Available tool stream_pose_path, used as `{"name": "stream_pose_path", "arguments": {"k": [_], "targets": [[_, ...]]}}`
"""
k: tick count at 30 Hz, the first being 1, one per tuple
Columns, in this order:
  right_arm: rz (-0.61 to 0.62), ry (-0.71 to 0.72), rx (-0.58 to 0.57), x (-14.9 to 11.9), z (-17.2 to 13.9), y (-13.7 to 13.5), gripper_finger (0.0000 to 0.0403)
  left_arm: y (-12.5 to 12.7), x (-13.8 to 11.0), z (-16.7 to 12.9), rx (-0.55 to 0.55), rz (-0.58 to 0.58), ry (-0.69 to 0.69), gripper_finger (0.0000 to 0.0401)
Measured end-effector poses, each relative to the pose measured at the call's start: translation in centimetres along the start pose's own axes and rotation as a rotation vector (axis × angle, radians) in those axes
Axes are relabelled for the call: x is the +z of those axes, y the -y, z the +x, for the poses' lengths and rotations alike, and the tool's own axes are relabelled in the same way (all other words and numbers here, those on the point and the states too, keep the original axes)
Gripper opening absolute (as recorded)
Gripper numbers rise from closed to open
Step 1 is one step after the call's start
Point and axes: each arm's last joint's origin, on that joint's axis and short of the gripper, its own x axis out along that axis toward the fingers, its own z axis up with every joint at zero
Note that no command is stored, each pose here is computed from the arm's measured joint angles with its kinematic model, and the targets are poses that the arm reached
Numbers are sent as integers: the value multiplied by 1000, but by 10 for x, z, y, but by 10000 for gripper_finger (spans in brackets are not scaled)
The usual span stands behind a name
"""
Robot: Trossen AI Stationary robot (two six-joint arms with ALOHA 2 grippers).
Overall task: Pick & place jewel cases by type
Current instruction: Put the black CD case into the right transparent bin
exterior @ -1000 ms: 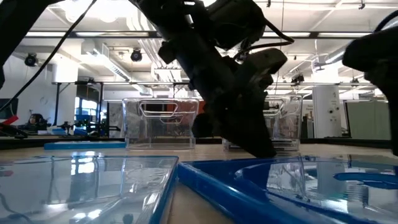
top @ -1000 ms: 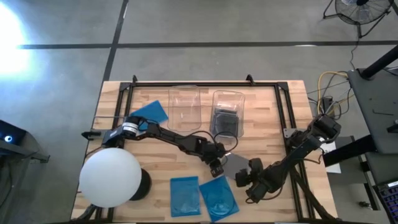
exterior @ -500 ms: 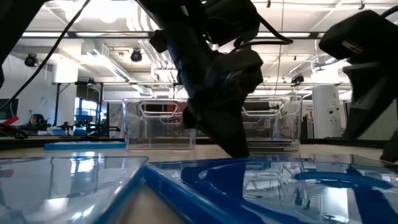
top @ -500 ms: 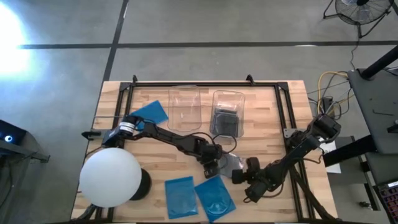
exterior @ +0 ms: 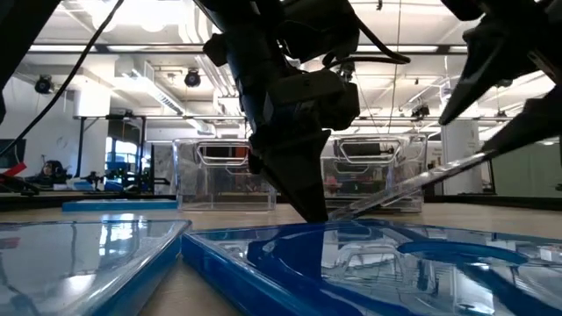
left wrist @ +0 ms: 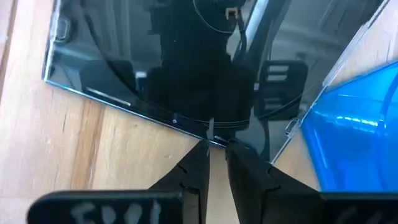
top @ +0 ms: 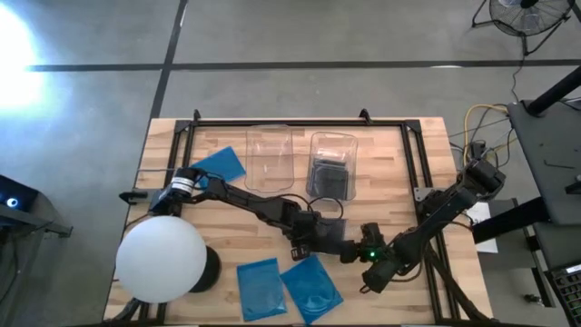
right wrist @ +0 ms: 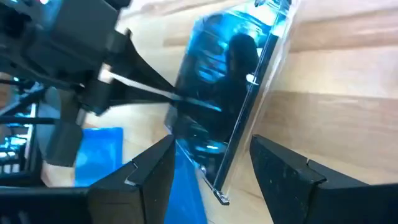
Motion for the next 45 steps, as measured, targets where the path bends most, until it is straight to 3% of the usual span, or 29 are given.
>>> {"name": "stream_pose_path", "arguments": {"k": [9,19,26,31,37,45], "targets": [[46,83,97,4,-1,-8,201,-2,-3,-1,20,10,-36,37],[50,60,160,4,-4,-18,201,-2,-5,-10,35,42,-55,37],[48,45,159,6,-2,-21,201,-5,-7,-34,148,129,-58,37],[10,4,88,13,6,-21,201,-13,-23,-26,172,101,-113,37],[59,-87,-138,16,20,-5,201,-18,-31,-21,157,43,-60,37],[68,-136,-232,11,44,2,201,-27,-27,-14,86,-5,31,37]]}}
